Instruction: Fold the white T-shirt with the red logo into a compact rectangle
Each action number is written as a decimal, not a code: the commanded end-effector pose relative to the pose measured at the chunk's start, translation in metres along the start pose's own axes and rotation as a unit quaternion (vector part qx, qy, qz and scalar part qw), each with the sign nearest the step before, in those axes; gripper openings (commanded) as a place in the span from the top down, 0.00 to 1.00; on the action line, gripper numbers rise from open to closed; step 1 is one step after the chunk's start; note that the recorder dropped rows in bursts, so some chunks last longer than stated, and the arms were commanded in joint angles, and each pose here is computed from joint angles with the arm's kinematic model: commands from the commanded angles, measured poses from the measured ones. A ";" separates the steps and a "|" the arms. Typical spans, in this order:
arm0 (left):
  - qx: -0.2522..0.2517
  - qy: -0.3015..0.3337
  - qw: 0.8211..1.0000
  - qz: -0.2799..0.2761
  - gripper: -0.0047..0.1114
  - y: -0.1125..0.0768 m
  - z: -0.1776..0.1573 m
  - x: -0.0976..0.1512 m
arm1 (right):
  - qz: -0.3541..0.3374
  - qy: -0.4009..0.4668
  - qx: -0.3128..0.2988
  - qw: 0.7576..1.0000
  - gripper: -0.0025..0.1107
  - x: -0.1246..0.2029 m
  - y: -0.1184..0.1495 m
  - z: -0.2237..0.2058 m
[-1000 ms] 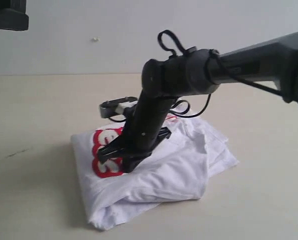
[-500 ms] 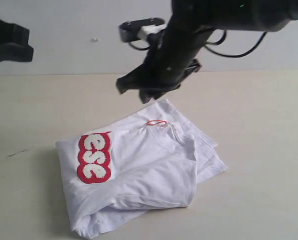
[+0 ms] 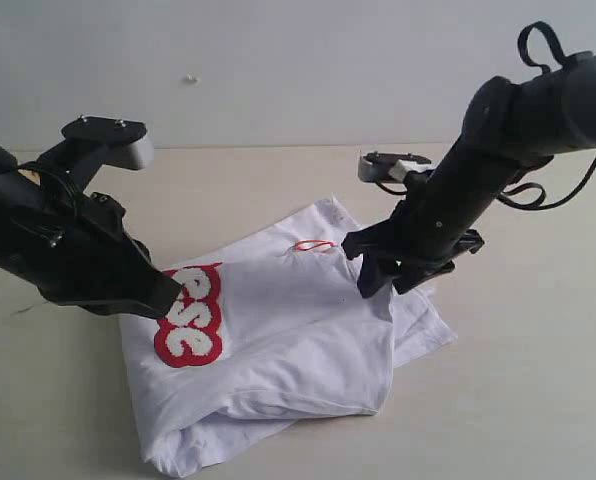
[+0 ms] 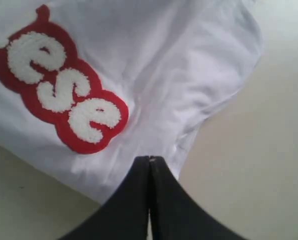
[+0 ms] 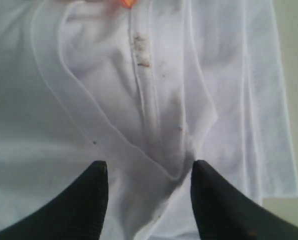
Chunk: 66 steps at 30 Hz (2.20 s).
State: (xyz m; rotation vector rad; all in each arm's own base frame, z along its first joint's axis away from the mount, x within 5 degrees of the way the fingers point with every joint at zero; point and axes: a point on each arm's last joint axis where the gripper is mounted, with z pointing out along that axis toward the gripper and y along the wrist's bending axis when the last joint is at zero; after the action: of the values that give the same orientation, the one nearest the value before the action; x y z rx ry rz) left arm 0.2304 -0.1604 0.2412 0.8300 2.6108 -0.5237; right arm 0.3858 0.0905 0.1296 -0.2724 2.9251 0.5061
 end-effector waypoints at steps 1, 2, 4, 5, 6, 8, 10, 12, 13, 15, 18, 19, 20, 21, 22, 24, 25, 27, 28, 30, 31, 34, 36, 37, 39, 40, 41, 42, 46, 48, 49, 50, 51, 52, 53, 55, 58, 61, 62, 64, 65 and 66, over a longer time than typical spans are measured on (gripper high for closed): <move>0.000 0.001 1.000 0.005 0.96 -0.002 -0.002 0.001 | 0.000 -0.003 0.006 1.000 0.53 0.000 -0.006 0.016; 0.000 0.000 1.000 0.005 0.96 -0.002 -0.002 0.001 | 0.000 -0.005 0.009 1.000 0.53 -0.001 -0.008 0.018; 0.000 -0.004 1.000 0.005 0.96 -0.002 -0.003 0.000 | 0.004 -0.011 0.007 1.000 0.53 -0.002 -0.007 0.018; 0.000 -0.006 1.000 0.004 0.96 -0.002 -0.003 -0.001 | 0.007 -0.010 0.003 1.000 0.53 -0.002 -0.005 0.019; 0.000 -0.006 1.000 0.004 0.96 -0.002 -0.003 -0.001 | 0.001 -0.010 -0.003 1.000 0.53 -0.002 -0.003 0.020; -0.001 -0.008 1.000 0.004 0.96 -0.002 -0.003 -0.001 | -0.012 0.005 -0.014 1.000 0.56 0.002 0.006 0.029; -0.001 -0.008 1.000 0.004 0.96 -0.002 -0.003 -0.001 | -0.023 0.017 -0.013 1.000 0.58 0.004 0.011 0.037; -0.001 -0.008 1.000 0.004 0.96 -0.002 -0.003 -0.001 | -0.024 0.017 -0.012 0.999 0.59 0.004 0.011 0.037; -0.001 -0.008 1.000 0.004 0.96 -0.002 -0.003 -0.001 | -0.025 0.016 -0.013 0.999 0.61 0.004 0.011 0.037; -0.001 -0.008 1.000 0.004 0.96 -0.002 -0.003 -0.001 | -0.026 0.011 -0.013 1.000 0.66 0.003 0.012 0.032; 0.000 -0.009 1.000 0.003 0.96 -0.002 -0.003 -0.001 | -0.038 0.005 -0.016 0.999 0.90 0.002 0.016 0.025; 0.000 -0.009 1.000 0.003 0.96 -0.002 -0.003 -0.001 | -0.045 0.003 -0.019 0.999 0.98 0.002 0.017 0.021; 0.000 -0.010 1.000 0.003 0.96 -0.002 -0.003 -0.002 | -0.045 0.002 -0.022 0.999 0.98 0.002 0.019 0.018; 0.004 -0.005 1.000 0.001 0.96 -0.003 -0.003 -0.001 | -0.050 0.001 -0.031 0.998 0.98 0.001 0.022 0.012; 0.007 0.001 1.000 0.000 0.96 -0.003 -0.003 0.000 | -0.050 -0.005 -0.038 0.998 0.98 0.001 0.025 0.008; 0.024 0.020 0.999 0.012 0.96 -0.008 -0.002 0.003 | -0.055 -0.024 -0.055 0.997 0.98 -0.002 0.031 -0.002; 0.032 0.028 0.999 0.030 0.96 -0.012 0.000 0.005 | -0.056 -0.032 -0.063 0.996 0.98 -0.003 0.035 -0.007; 0.048 0.051 0.994 0.078 0.96 -0.028 0.008 0.009 | -0.060 -0.063 -0.083 0.993 0.98 -0.009 0.045 -0.027; 0.048 0.061 0.992 0.096 0.96 -0.033 0.012 0.010 | -0.064 -0.074 -0.084 0.992 0.98 -0.012 0.048 -0.035; 0.045 0.093 0.985 0.136 0.96 -0.045 0.028 0.019 | -0.075 -0.101 -0.086 0.988 0.98 -0.019 0.055 -0.055; 0.048 0.113 0.981 0.148 0.96 -0.050 0.037 0.025 | -0.081 -0.114 -0.087 0.986 0.98 -0.023 0.058 -0.063; 0.035 0.146 0.972 0.183 0.96 -0.055 0.061 0.035 | -0.095 -0.150 -0.087 0.980 0.98 -0.034 0.066 -0.085; 0.036 0.158 0.969 0.187 0.96 -0.057 0.069 0.038 | -0.101 -0.164 -0.087 0.977 0.98 -0.039 0.068 -0.093; 0.035 0.168 0.966 0.193 0.96 -0.058 0.073 0.040 | -0.111 -0.178 -0.081 0.974 0.98 -0.045 0.071 -0.100; 0.034 0.171 0.964 0.199 0.96 -0.059 0.075 0.041 | -0.127 -0.199 -0.084 0.968 0.98 -0.055 0.077 -0.117; 0.032 0.171 0.964 0.200 0.96 -0.059 0.075 0.040 | -0.137 -0.206 -0.084 0.965 0.98 -0.058 0.080 -0.124; 0.028 0.166 0.964 0.204 0.96 -0.058 0.075 0.040 | -0.160 -0.222 -0.076 0.959 0.98 -0.064 0.084 -0.135; 0.021 0.152 0.968 0.200 0.96 -0.057 0.076 0.037 | -0.171 -0.227 -0.069 0.956 0.98 -0.066 0.086 -0.139; -0.017 0.116 0.978 0.170 0.96 -0.049 0.098 0.030 | -0.183 -0.216 -0.060 0.957 0.98 -0.066 0.087 -0.137; -0.043 0.142 0.975 0.166 0.96 -0.042 0.110 0.035 | -0.188 -0.212 -0.054 0.958 0.98 -0.066 0.086 -0.136; -0.063 0.150 0.974 0.157 0.96 -0.037 0.116 0.036 | -0.190 -0.209 -0.050 0.958 0.98 -0.065 0.085 -0.136; -0.081 0.157 0.973 0.148 0.96 -0.033 0.122 0.038 | -0.192 -0.207 -0.049 0.958 0.98 -0.065 0.085 -0.135; -0.094 0.159 0.972 0.145 0.96 -0.029 0.126 0.039 | -0.194 -0.204 -0.047 0.958 0.98 -0.064 0.085 -0.135; -0.111 0.161 0.971 0.139 0.96 -0.026 0.129 0.039 | -0.199 -0.198 -0.041 0.959 0.98 -0.063 0.084 -0.135; -0.124 0.156 0.971 0.131 0.96 -0.024 0.129 0.039 | -0.204 -0.193 -0.035 0.959 0.98 -0.063 0.082 -0.134; -0.143 0.144 0.972 0.118 0.96 -0.021 0.129 0.036 | -0.209 -0.184 -0.024 0.960 0.98 -0.062 0.080 -0.133; -0.143 0.125 0.974 0.122 0.96 -0.022 0.128 0.032 | -0.201 -0.179 -0.008 0.963 0.98 -0.061 0.077 -0.132; -0.135 0.099 0.979 0.120 0.96 -0.024 0.128 0.028 | -0.201 -0.173 -0.006 0.964 0.98 -0.061 0.076 -0.130; -0.132 0.088 0.980 0.119 0.96 -0.025 0.128 0.026 | -0.200 -0.169 -0.003 0.965 0.98 -0.061 0.074 -0.128; -0.125 0.063 0.984 0.114 0.96 -0.027 0.127 0.022 | -0.195 -0.162 0.004 0.967 0.98 -0.061 0.072 -0.124; -0.123 0.055 0.984 0.114 0.96 -0.027 0.128 0.020 | -0.195 -0.157 0.012 0.968 0.98 -0.061 0.070 -0.122; -0.122 0.050 0.985 0.112 0.96 -0.026 0.128 0.019 | -0.195 -0.153 0.019 0.969 0.98 -0.061 0.068 -0.120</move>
State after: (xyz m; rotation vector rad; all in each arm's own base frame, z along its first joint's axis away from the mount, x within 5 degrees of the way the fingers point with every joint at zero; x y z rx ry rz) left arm 0.2254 -0.2240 0.1231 1.1031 2.6018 -0.0534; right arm 0.4141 0.1237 0.2800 -0.6800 2.4656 0.4362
